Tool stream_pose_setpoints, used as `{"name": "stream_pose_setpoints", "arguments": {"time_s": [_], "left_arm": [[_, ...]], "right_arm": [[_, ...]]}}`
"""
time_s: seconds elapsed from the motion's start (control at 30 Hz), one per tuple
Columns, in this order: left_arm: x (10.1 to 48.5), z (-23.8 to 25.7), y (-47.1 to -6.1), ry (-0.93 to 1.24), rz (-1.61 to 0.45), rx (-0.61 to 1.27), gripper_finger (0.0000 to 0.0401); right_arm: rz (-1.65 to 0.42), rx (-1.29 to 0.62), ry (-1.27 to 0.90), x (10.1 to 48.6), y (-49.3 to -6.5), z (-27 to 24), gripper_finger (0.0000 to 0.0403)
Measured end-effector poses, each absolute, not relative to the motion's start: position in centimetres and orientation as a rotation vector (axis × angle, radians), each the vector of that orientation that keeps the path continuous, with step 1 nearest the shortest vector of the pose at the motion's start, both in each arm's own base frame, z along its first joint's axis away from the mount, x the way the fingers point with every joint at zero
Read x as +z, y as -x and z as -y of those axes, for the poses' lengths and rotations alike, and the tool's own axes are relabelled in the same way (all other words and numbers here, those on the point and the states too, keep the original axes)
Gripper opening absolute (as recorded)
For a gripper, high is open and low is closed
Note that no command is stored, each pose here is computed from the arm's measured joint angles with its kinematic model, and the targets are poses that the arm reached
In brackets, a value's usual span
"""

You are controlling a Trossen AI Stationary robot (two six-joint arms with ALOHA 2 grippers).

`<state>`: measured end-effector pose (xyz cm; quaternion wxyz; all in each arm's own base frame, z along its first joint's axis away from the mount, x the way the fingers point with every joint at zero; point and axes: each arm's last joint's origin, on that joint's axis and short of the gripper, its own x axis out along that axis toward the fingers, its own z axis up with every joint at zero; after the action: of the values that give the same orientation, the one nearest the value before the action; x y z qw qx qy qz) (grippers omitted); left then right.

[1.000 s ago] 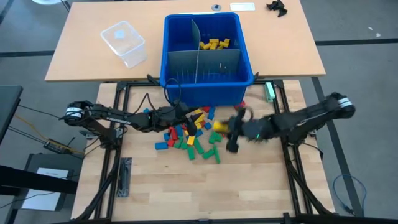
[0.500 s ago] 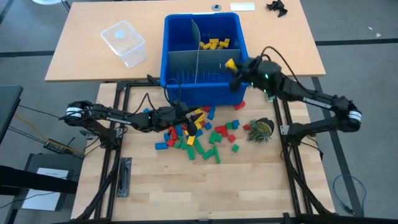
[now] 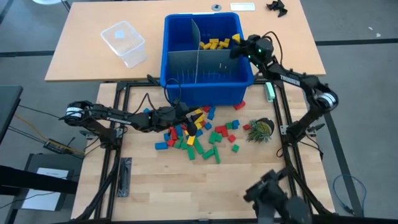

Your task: Sort Items/Unsort Items

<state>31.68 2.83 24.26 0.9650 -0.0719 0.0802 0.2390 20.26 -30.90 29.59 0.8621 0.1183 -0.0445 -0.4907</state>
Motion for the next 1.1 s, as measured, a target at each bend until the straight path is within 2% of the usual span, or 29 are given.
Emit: {"name": "stream_pose_setpoints", "arguments": {"time_s": [0.13, 0.3, 0.47, 0.6, 0.8, 1.1], "left_arm": [[24.3, -2.8, -31.7, 0.146, -0.162, 0.483, 0.0168], [24.3, -2.8, -31.7, 0.146, -0.162, 0.483, 0.0168], [24.3, -2.8, -31.7, 0.146, -0.162, 0.483, 0.0168], [24.3, -2.8, -31.7, 0.146, -0.162, 0.484, 0.0168], [24.3, -2.8, -31.7, 0.146, -0.162, 0.483, 0.0168], [24.3, -2.8, -31.7, 0.146, -0.162, 0.483, 0.0168]], "right_arm": [[0.091, -0.978, -0.262, 30.7, -20.4, 33.5, 0.0127], [-0.045, -0.972, -0.276, 33.7, -21.3, 36.3, 0.0131], [-0.255, -0.985, -0.266, 34.9, -21.9, 38.1, 0.0184], [-0.318, -0.947, -0.235, 36.3, -22.1, 37.7, 0.0226], [-0.425, -0.865, -0.139, 39.2, -22.0, 33.6, 0.0245], [-0.660, -0.557, -0.056, 42.5, -24.0, 21.2, 0.0219]]}}
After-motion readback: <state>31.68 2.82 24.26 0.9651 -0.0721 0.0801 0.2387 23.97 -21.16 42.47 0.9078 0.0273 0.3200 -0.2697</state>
